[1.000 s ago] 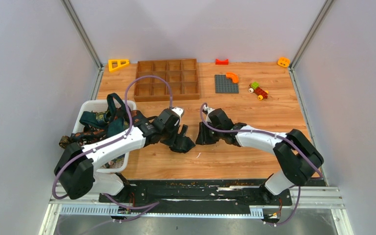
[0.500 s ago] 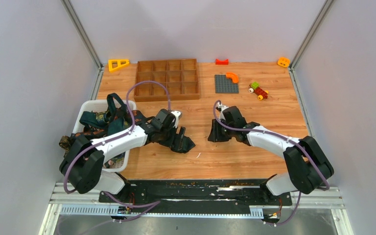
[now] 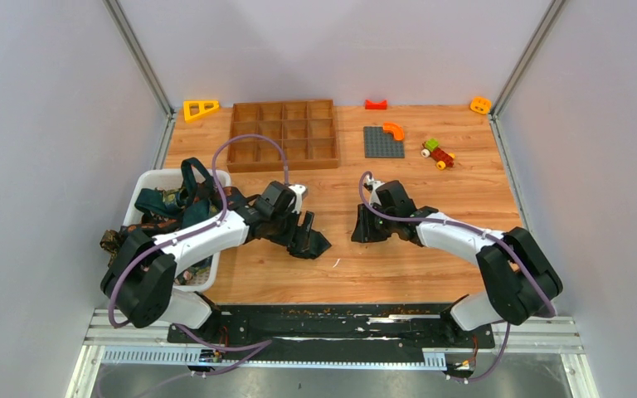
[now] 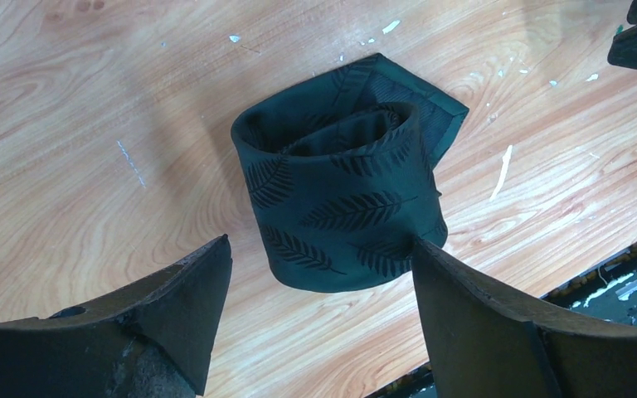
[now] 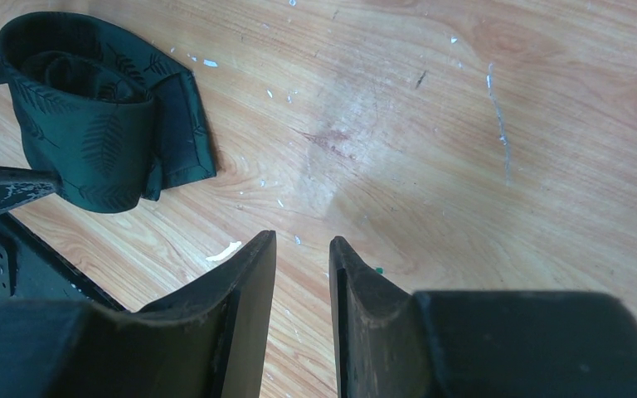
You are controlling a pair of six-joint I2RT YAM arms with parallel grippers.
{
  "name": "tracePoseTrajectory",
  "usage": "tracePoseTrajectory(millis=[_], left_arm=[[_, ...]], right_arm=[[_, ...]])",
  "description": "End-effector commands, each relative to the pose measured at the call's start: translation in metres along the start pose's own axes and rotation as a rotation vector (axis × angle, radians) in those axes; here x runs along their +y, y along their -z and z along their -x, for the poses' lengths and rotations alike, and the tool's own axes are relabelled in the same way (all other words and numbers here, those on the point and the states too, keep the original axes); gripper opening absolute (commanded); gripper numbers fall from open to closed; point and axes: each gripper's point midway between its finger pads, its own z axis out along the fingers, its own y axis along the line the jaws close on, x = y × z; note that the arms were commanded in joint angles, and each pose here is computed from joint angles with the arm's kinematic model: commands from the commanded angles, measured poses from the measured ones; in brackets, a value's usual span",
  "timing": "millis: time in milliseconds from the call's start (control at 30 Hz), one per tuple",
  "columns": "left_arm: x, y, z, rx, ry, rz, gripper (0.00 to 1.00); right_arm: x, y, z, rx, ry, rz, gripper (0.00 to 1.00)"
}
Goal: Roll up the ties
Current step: Pick up the tie at the center of the board.
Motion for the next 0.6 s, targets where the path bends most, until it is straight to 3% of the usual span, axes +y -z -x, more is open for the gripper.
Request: tracePoseTrajectory(millis=[0, 567], left_arm=[[-0.006, 0.012, 0.027, -0.08, -0.01, -0.038, 0.86], [-0.006, -0.021, 0.014, -0.017, 0.033, -0.09, 0.82]], right_arm=[[0.009, -0.001, 0.013, -0.035, 0.029, 0.034, 0.31], [0.009, -0.004, 0.011, -0.023, 0.024, 0.037, 0.31]])
